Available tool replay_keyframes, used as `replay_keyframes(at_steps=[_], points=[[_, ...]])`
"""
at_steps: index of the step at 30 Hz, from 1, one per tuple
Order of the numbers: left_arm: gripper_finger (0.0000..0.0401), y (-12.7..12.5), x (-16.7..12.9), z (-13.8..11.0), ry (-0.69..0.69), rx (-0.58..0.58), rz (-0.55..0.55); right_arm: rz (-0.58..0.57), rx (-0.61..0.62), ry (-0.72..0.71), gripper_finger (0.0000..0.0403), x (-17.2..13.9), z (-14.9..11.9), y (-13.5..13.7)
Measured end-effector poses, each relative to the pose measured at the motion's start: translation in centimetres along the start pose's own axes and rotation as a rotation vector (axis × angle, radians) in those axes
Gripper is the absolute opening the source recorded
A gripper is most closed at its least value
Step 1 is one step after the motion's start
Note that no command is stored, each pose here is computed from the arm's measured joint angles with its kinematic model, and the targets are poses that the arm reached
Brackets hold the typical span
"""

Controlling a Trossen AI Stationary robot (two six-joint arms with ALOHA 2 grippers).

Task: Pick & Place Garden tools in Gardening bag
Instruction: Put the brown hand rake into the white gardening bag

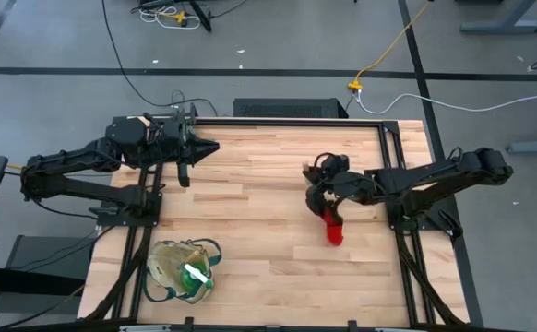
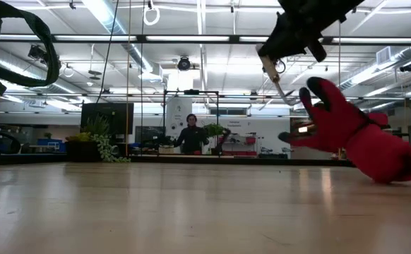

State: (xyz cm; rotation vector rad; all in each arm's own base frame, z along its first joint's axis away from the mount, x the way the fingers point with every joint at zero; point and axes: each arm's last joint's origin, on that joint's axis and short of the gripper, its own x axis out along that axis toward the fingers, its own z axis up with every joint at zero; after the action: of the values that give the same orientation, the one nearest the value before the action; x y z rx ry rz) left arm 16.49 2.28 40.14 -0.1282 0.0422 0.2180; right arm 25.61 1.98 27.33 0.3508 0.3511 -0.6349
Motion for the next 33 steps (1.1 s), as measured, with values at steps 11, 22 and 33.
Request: replay_keyframes(at_steps=[11, 22, 33], points=[[0.0034, 0.0, 0.0, 0.0, 0.000, 0.000, 0.000, 0.122, -0.008, -0.057, 0.0055, -0.7, 0.4, 1.5], [0.0034, 0.0, 0.0, 0.0, 0.000, 0.000, 0.000, 0.196, -0.034, -0.108, 0.0055, -1.3, 0.8, 2.4], [0.0034, 0.0, 0.0, 0.0, 0.000, 0.000, 0.000, 0.327, -0.064, -0.267, 0.0055, -1.9, 2.6, 3.4]])
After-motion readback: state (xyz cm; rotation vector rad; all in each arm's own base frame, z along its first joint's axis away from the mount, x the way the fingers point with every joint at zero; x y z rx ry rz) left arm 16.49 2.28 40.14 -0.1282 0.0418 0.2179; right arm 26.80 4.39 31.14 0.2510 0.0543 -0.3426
